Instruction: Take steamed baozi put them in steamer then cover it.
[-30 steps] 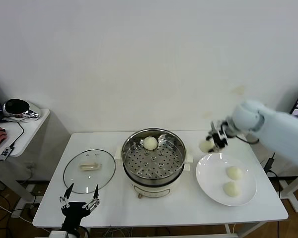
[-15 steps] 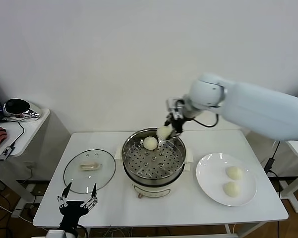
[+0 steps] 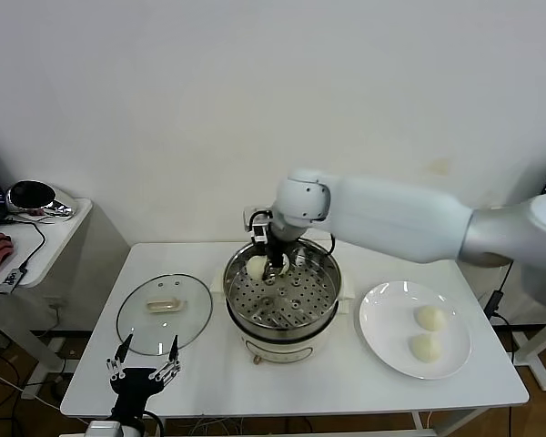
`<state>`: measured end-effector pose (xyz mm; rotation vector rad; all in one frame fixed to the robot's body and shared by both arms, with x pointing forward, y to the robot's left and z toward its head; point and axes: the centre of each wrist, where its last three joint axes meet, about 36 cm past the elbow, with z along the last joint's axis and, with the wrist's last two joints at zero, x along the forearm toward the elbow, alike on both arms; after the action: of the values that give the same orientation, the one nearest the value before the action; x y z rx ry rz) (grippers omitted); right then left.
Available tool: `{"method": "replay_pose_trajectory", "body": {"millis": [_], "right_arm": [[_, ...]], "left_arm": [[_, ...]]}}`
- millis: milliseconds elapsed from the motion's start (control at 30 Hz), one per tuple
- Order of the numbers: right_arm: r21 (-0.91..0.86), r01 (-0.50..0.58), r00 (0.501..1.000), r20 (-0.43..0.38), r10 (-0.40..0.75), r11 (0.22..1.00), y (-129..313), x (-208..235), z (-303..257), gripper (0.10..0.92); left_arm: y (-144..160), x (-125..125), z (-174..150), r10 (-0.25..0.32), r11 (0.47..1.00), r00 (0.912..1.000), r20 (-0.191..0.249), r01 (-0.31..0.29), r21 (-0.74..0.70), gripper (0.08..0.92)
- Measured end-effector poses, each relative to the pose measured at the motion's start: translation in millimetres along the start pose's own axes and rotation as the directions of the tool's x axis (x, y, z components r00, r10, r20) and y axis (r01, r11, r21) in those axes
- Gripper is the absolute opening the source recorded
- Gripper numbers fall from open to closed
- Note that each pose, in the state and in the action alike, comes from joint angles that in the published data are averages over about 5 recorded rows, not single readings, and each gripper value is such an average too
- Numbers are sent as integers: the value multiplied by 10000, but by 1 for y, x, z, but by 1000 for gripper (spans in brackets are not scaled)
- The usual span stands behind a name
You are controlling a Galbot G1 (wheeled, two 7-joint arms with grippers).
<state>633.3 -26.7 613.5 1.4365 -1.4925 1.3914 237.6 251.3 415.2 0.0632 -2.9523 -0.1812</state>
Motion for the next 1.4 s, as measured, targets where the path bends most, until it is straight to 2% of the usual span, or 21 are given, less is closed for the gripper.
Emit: {"method": "replay_pose_trajectory", "body": {"millis": [367,567,667,767,1100,1400], "right_arm": [[-382,236,9997,-109,-240,9990,5,-37,-12,550],[-522,275,9995,-165,-284,9983,4,-35,-11,703],[-580,250,9996,-119,-257,9980,1,-21,-8,780],[-614,185,9997,-126,-193,9979,-3,4,1,816],[-574,211,9993,-303,-229,9981,14,95,78,823],[-449,212,9959,-868,-250,9988,62,129,195,823]], "left_arm": [[0,-1,0,-15,10000,10000,29,14,31,823],[1,-1,-1,-17,10000,10000,43,17,42,823],[1,-1,-1,-15,10000,10000,56,15,37,823],[1,-1,-2,-4,10000,10000,93,4,43,823],[-2,-2,-6,157,9999,9997,191,-158,18,823],[-3,3,-3,203,9998,9998,91,-202,-93,823]]}}
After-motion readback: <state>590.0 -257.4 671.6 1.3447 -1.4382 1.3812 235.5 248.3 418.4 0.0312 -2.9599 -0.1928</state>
